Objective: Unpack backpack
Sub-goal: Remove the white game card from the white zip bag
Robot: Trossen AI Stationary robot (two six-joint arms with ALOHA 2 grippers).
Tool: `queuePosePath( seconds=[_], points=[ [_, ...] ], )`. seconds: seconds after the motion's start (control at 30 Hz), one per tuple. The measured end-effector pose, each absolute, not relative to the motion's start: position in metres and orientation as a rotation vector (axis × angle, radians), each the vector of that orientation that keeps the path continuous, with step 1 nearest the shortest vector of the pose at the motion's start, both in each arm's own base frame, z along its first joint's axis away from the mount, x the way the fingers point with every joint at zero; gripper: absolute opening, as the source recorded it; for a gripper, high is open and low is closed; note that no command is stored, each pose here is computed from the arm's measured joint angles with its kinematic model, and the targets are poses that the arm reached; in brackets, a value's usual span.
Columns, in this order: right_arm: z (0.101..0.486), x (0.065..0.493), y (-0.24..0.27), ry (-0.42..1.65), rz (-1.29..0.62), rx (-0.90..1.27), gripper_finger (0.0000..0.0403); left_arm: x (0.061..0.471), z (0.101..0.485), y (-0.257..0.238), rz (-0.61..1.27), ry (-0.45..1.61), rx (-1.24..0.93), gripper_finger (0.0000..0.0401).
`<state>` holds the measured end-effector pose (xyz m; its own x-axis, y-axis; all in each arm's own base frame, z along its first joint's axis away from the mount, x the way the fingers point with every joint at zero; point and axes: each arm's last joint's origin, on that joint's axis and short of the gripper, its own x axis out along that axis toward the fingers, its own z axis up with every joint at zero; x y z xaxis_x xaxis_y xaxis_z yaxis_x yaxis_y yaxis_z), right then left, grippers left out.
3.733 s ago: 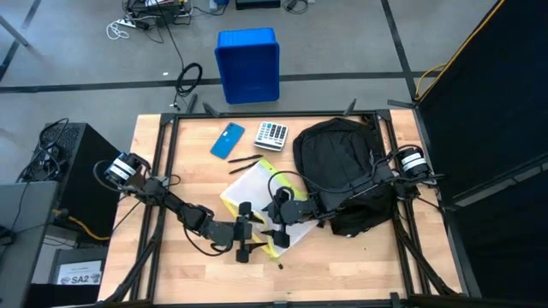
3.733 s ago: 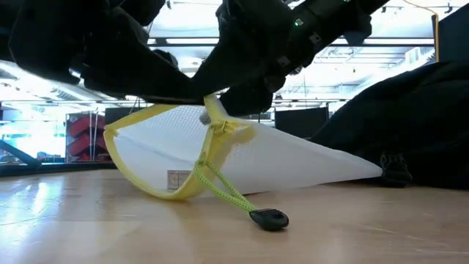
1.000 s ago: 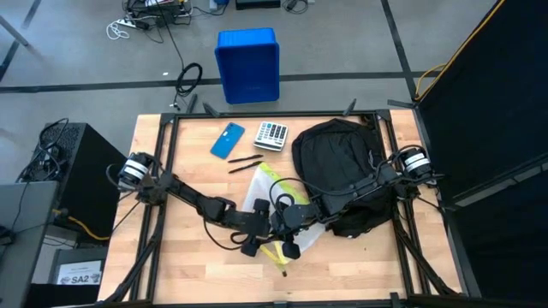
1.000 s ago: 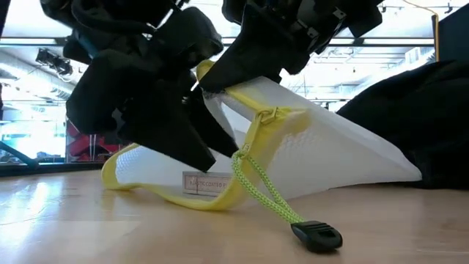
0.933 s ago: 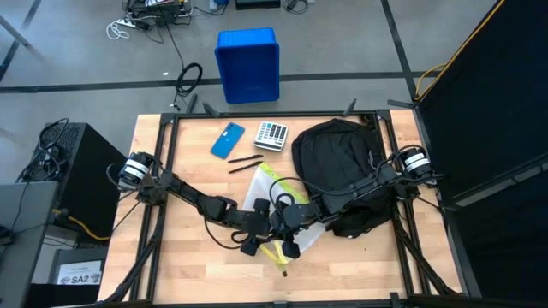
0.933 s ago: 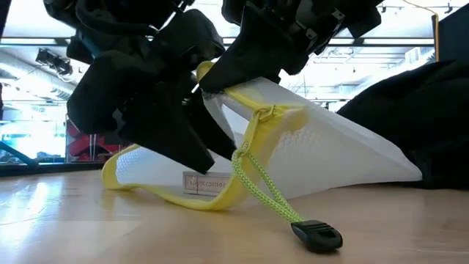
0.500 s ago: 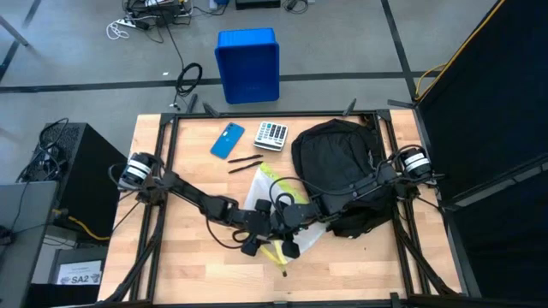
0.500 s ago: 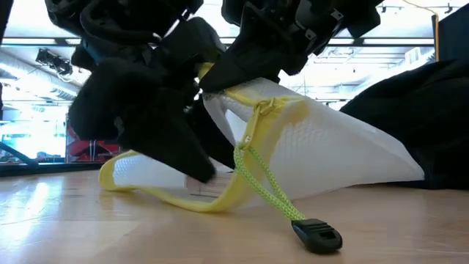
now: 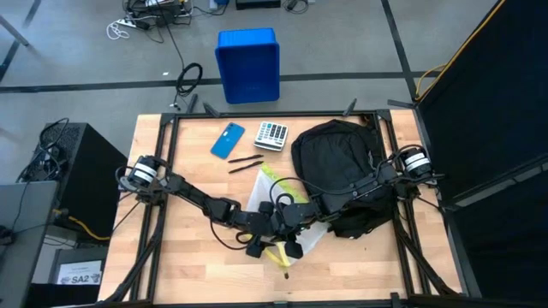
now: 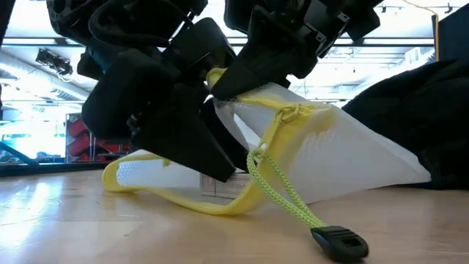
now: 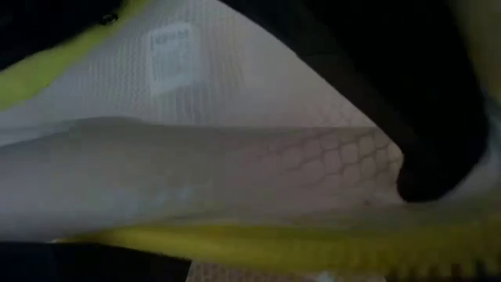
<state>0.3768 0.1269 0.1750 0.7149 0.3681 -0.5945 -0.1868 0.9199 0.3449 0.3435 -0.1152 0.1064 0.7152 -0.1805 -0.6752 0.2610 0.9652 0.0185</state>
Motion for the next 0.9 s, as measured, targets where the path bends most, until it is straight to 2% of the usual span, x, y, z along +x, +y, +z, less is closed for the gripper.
queuePosePath(
  seconds=[0.37,0.67,0.9],
  points=[
    [0.174,0.376,0.128,0.724,0.329,0.272,0.0,0.333,0.11,-0.153,-0.356,0.743,0.058,0.0294],
    [0.174,0.374,0.131,0.732,0.343,0.271,0.0,0.336,0.119,-0.165,-0.299,0.706,0.188,0.0294],
    [0.174,0.374,0.132,0.731,0.347,0.265,0.0,0.336,0.131,-0.165,-0.269,0.804,0.19,0.0294]
  ],
)
